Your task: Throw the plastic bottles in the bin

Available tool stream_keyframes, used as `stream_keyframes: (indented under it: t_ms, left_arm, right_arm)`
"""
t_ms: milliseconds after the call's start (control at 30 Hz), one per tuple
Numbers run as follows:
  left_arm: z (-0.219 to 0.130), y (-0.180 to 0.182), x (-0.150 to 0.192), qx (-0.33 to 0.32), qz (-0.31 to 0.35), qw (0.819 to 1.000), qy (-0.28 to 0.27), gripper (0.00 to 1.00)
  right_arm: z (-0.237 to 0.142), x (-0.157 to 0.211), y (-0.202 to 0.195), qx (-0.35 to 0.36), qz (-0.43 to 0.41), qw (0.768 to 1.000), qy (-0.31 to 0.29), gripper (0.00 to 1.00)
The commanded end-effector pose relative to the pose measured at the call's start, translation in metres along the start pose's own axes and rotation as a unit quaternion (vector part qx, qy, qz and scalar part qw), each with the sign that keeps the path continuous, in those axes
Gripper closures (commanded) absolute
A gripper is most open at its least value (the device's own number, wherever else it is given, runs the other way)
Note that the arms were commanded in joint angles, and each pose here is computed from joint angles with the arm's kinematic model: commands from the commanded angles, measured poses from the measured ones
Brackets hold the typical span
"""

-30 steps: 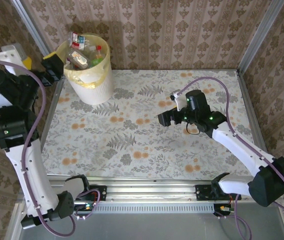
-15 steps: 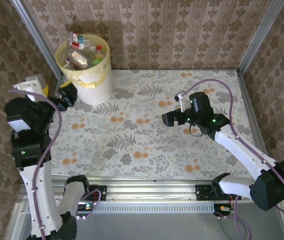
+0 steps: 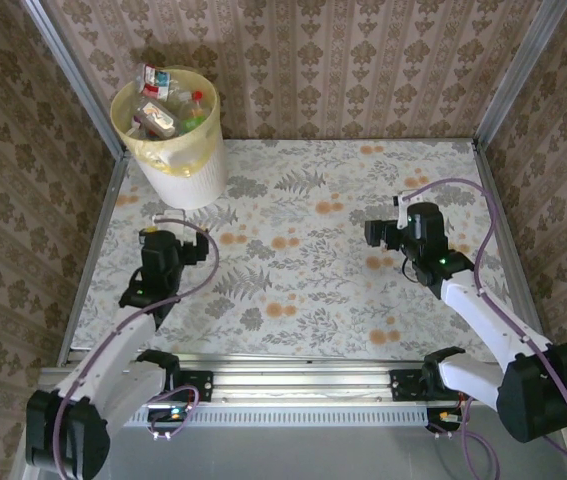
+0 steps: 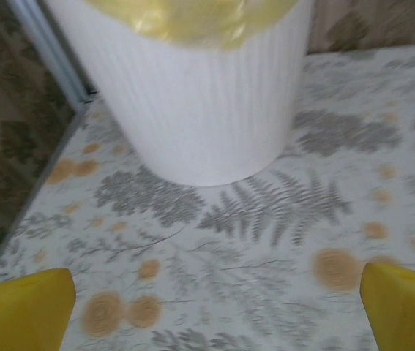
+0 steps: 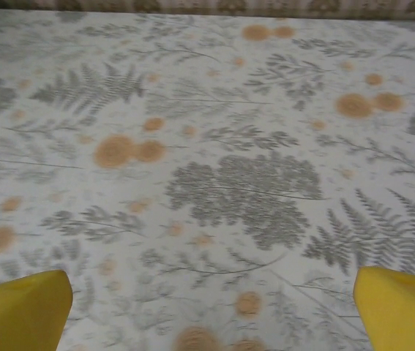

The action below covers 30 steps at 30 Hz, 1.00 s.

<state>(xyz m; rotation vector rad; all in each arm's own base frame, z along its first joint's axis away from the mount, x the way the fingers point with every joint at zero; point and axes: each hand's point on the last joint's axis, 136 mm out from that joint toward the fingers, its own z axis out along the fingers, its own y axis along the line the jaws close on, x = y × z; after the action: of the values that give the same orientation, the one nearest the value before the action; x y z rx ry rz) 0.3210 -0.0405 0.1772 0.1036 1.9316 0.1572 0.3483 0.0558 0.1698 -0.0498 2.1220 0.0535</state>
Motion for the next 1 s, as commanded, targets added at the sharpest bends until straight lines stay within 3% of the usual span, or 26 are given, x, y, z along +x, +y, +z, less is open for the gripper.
stream_keyframes:
  t_ms: [0,167,300,400,567,633,767,967]
  left_arm:
    - [0.006,0.033,-0.022,-0.097,0.025,0.991,-0.084,0.00]
    - [0.026,0.047,0.014,-0.070,-0.033,0.992,-0.101,0.00]
    - [0.033,0.058,0.025,-0.073,-0.053,0.987,-0.135,0.00]
    - [0.052,0.039,0.031,-0.018,-0.036,0.992,-0.121,0.00]
    - [0.077,0.016,0.048,0.031,-0.006,0.994,-0.103,0.00]
    - [0.084,0.012,0.050,0.049,-0.007,0.996,-0.074,0.00]
    - [0.107,0.022,0.051,0.031,-0.021,0.999,-0.015,0.00]
    - [0.106,0.024,0.051,0.029,-0.023,0.999,-0.017,0.00]
  right_arm:
    - [0.002,-0.011,-0.030,0.075,-0.028,0.994,-0.070,0.00]
    - [0.014,0.004,-0.065,0.148,-0.007,0.983,-0.103,0.00]
    - [0.015,-0.001,-0.067,0.138,0.012,0.975,-0.174,0.00]
    - [0.035,0.012,-0.065,0.135,-0.006,0.979,-0.151,0.00]
    - [0.057,0.035,-0.066,0.122,0.004,0.979,-0.166,0.00]
    - [0.064,0.039,-0.066,0.113,0.004,0.985,-0.133,0.00]
    - [0.072,0.036,-0.085,0.124,0.045,0.985,-0.110,0.00]
    - [0.071,0.036,-0.085,0.125,0.043,0.985,-0.113,0.00]
